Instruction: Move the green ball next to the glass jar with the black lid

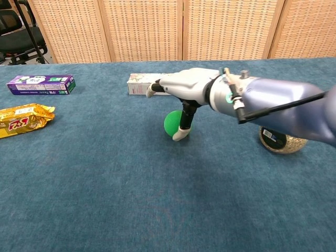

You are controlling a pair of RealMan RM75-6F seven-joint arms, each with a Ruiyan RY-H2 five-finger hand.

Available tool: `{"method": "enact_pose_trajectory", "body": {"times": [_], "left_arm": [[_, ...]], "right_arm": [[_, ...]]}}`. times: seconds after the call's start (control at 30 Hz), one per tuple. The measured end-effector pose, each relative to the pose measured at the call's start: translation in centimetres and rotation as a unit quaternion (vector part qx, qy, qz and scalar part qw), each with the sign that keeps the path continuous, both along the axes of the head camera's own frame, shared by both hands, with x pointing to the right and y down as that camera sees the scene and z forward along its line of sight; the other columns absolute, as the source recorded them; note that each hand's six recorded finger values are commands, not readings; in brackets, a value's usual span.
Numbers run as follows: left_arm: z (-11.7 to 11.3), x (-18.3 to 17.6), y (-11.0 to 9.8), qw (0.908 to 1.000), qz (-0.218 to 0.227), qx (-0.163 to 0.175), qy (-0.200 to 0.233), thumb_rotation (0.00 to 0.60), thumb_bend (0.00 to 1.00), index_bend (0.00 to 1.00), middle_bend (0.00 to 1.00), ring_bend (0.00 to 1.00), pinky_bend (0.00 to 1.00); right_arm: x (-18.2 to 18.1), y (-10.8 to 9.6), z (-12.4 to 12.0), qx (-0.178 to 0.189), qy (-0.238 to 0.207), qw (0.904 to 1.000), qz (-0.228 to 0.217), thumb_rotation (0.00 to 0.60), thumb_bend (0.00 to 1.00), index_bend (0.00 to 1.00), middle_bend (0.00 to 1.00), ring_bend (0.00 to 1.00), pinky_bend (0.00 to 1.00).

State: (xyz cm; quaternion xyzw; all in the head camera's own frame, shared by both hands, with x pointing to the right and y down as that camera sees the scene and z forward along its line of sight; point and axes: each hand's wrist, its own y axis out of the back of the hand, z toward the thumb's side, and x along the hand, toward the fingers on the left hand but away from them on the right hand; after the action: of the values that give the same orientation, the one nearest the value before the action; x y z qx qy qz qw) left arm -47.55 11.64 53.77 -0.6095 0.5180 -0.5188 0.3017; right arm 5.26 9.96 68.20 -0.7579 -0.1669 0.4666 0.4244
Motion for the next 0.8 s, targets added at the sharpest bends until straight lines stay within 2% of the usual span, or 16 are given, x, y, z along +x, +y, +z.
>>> {"method": "enact_pose_trajectory", "body": {"times": [0.1,0.23,0.33,0.53,0.63,0.8], "left_arm": [[0.2,-0.2,-0.1,1.0000,-0.004,-0.004,0.001,0.600,0.00,0.00,0.00,0.00,0.00],[0.5,-0.5,-0.4,0.9999,-0.011,-0.012,0.000,0.600,0.00,0.00,0.00,0.00,0.00],[0.6,-0.5,-0.5,0.9999,-0.011,-0.013,-0.001,0.600,0.00,0.00,0.00,0.00,0.00],[0.8,-0.3,-0.5,0.9998,-0.009,-0.017,-0.001,0.600,0.00,0.00,0.00,0.00,0.00],[0.8,-0.4,-0.6,0.9998,-0.011,-0.018,-0.001,0.600,0.00,0.00,0.00,0.00,0.00],[0.9,-0.5,-0.6,0.9997,-0.012,-0.021,0.000,0.600,0.00,0.00,0.00,0.00,0.00]], "right_arm": [[-0.3,-0.4,0.8,0.007,0.008,0.9999,0.001,0.600,0.00,0.24,0.22,0.26,0.38],[0.0,-1.0,1.7,0.013,0.007,0.9998,0.009,0.600,0.05,0.31,0.34,0.37,0.43],[0.0,-0.9,2.0,0.013,-0.001,0.9999,0.010,0.600,0.07,0.33,0.39,0.43,0.45],[0.1,-0.9,2.8,0.012,-0.009,0.9999,0.008,0.600,0.19,0.42,0.50,0.54,0.51],[0.0,-0.9,2.9,0.013,-0.017,0.9997,0.010,0.600,0.25,0.46,0.55,0.57,0.51],[-0.1,-1.4,3.1,0.029,-0.028,0.9992,0.009,0.600,0.26,0.48,0.56,0.57,0.51]]}}
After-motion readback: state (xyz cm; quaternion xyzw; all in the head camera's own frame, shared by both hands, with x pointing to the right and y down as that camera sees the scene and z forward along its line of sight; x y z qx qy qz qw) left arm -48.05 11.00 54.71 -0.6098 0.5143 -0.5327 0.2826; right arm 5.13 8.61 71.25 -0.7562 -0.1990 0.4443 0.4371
